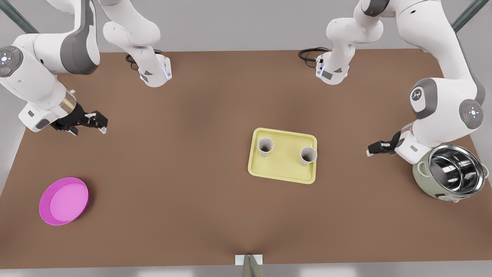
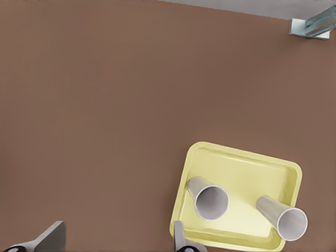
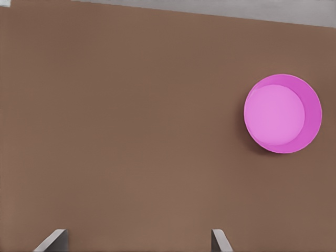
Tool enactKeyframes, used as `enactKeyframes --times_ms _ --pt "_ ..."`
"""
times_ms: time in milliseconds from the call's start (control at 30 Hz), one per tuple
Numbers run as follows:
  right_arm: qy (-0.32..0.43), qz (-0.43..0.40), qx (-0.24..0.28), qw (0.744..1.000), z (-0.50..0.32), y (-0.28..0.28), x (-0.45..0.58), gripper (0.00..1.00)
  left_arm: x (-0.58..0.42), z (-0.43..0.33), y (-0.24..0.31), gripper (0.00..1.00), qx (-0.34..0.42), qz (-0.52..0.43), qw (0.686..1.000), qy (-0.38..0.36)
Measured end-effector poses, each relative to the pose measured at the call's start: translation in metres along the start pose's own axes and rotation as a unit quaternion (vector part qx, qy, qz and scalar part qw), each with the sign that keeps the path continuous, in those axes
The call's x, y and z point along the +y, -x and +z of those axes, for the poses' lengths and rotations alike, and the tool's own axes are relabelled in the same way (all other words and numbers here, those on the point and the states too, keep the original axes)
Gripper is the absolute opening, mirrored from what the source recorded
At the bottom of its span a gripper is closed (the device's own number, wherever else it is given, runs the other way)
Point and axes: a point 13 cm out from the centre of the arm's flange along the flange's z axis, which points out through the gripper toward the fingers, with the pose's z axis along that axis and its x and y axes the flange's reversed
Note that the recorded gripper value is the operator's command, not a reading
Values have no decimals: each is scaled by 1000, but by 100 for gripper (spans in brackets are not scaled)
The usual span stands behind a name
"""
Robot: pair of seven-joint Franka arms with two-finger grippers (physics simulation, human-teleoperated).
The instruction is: Use the left arm to pick up the white IKEA cup from the tray and place it on the middle-left position; use the right arm to pick up the white IKEA cup from the tray and place it on the middle-right position
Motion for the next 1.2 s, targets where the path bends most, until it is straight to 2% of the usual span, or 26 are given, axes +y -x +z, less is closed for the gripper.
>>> enactKeyframes --times_ms 167,267,333,400,567,800,1200 --pt "2 -2 7 1000 13 7 2 100 -6 -1 12 100 -23 0 1000 1" --pt "9 -6 25 1000 51 37 15 100 -37 12 16 100 -26 40 998 37" --pt "12 -68 38 997 78 49 117 100 -48 20 20 100 -29 58 996 56" --pt "14 -132 47 990 107 38 244 100 -53 27 28 100 -34 59 996 52" --pt "16 -171 50 984 184 -7 439 100 -60 34 37 100 -45 62 995 64" --pt "29 -94 33 995 253 -31 520 100 -66 39 41 100 -53 47 995 68" --pt "44 27 22 998 321 -34 556 100 -74 40 41 100 -57 28 996 70"
